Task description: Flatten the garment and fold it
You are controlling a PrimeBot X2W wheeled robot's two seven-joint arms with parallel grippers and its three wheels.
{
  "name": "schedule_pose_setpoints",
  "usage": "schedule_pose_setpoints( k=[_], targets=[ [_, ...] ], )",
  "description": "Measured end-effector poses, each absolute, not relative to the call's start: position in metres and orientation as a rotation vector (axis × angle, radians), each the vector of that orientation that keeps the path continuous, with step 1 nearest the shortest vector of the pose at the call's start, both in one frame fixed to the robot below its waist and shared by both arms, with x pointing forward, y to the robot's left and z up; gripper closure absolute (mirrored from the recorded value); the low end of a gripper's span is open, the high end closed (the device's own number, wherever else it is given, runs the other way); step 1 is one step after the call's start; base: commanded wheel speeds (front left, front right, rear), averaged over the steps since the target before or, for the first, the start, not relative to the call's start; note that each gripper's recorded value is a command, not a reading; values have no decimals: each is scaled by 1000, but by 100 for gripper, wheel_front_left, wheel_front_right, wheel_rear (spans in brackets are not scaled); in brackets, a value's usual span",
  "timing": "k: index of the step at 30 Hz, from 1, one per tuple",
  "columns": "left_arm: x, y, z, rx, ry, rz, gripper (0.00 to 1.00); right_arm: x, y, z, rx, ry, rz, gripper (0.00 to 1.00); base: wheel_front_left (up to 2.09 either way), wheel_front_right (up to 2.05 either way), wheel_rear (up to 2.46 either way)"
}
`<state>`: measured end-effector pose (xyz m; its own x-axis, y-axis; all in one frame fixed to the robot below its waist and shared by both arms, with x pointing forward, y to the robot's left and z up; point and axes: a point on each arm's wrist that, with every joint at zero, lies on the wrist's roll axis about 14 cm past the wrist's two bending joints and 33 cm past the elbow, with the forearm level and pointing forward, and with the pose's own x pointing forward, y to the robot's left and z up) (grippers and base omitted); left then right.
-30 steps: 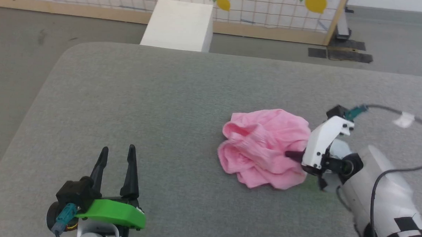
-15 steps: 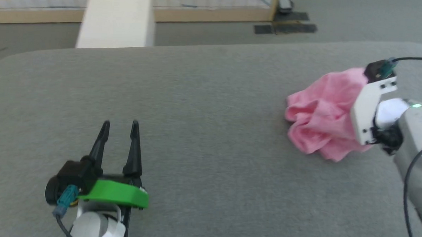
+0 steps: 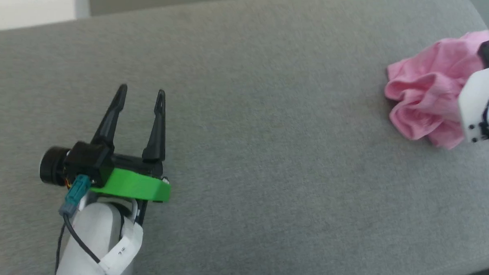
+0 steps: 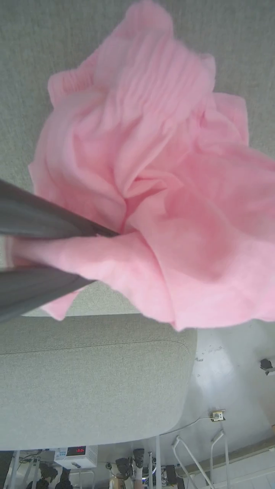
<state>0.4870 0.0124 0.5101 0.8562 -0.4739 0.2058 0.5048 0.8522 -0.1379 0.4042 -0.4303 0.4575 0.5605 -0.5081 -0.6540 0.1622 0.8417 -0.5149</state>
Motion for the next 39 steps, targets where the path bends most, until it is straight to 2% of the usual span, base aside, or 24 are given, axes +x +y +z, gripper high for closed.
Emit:
schedule_pose_setpoints(
  k=[7,18,19,20,21,29,39],
  targets=[
    [504,-9,477,-194,-123,-579,0,389,-478,459,-504,902,-557,100,0,0,0],
    [514,-4,444,-194,-62,-572,0,386,-491,439,-532,912,-631,100,0,0,0],
    [514,-2,444,-191,-63,-567,0,386,-490,438,-523,912,-634,82,0,0,0],
    [513,-1,445,-190,-63,-564,0,386,-488,437,-518,909,-635,19,0,0,0],
    [513,0,446,-189,-64,-562,0,386,-487,437,-517,906,-635,0,0,0,0],
    [497,9,463,-220,-52,-513,0,380,-490,466,-443,725,-671,0,0,0,0],
    [452,41,494,-249,-64,-416,0,383,-433,490,-258,301,-537,0,0,0,0]
  ],
)
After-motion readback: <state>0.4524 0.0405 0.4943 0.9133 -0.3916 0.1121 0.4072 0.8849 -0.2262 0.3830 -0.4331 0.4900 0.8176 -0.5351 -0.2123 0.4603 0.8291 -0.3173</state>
